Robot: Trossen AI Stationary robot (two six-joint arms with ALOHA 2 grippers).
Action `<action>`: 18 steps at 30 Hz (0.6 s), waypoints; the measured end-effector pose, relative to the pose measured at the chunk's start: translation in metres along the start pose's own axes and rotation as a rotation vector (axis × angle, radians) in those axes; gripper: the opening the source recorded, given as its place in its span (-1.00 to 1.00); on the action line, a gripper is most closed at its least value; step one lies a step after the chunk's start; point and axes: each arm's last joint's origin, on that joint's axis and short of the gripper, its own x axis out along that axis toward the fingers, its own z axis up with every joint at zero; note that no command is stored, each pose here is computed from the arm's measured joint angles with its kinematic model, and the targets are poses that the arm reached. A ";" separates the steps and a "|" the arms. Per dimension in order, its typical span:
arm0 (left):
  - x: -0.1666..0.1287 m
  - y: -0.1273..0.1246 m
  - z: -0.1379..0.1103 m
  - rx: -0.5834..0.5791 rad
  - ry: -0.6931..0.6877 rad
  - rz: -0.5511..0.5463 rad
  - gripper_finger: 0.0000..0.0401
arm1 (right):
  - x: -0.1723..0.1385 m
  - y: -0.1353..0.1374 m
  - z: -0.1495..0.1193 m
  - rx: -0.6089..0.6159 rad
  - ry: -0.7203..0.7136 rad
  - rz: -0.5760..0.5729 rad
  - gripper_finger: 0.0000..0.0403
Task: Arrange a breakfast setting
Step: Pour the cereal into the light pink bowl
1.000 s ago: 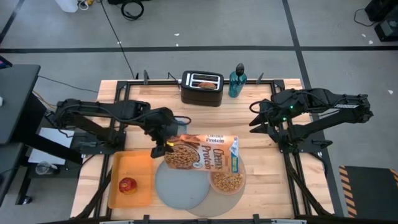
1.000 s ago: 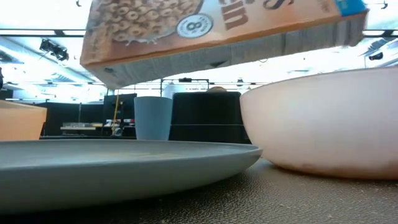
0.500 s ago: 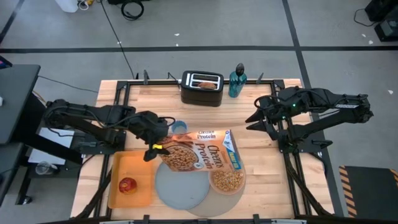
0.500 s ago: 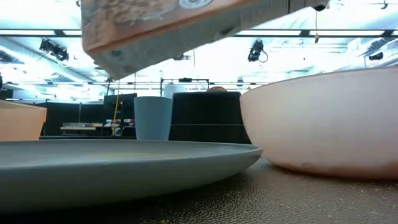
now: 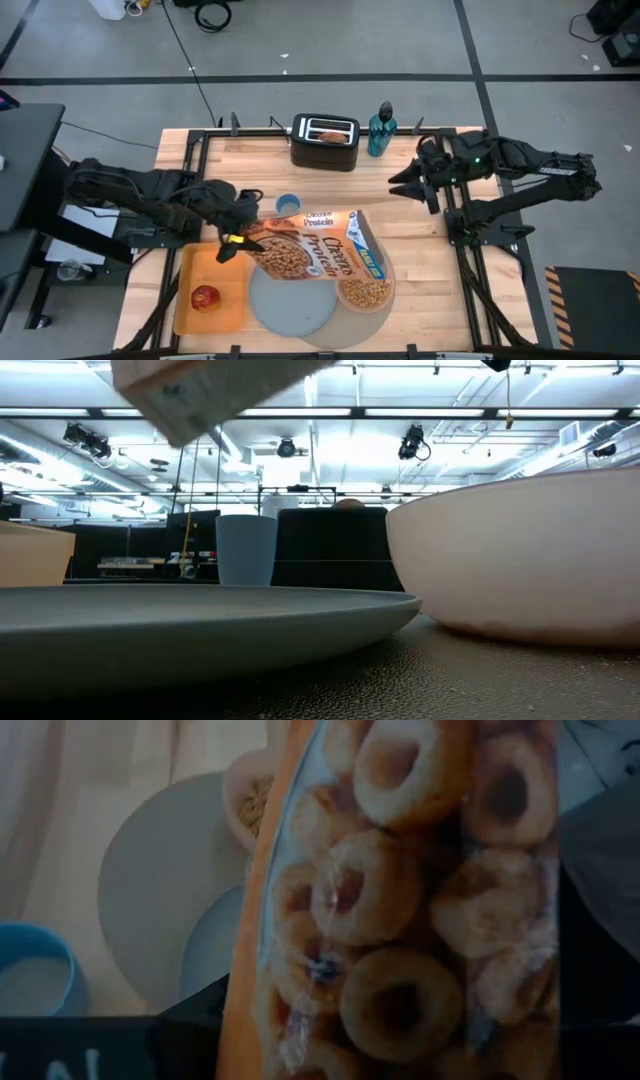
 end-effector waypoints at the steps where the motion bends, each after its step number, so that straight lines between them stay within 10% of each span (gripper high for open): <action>1: -0.003 -0.002 -0.001 0.006 -0.009 -0.005 0.05 | 0.000 0.000 0.002 0.010 -0.025 -0.005 -0.17; 18: -0.015 -0.003 0.000 0.231 -0.096 0.015 0.05 | -0.006 0.009 0.031 0.052 -0.360 0.029 -0.18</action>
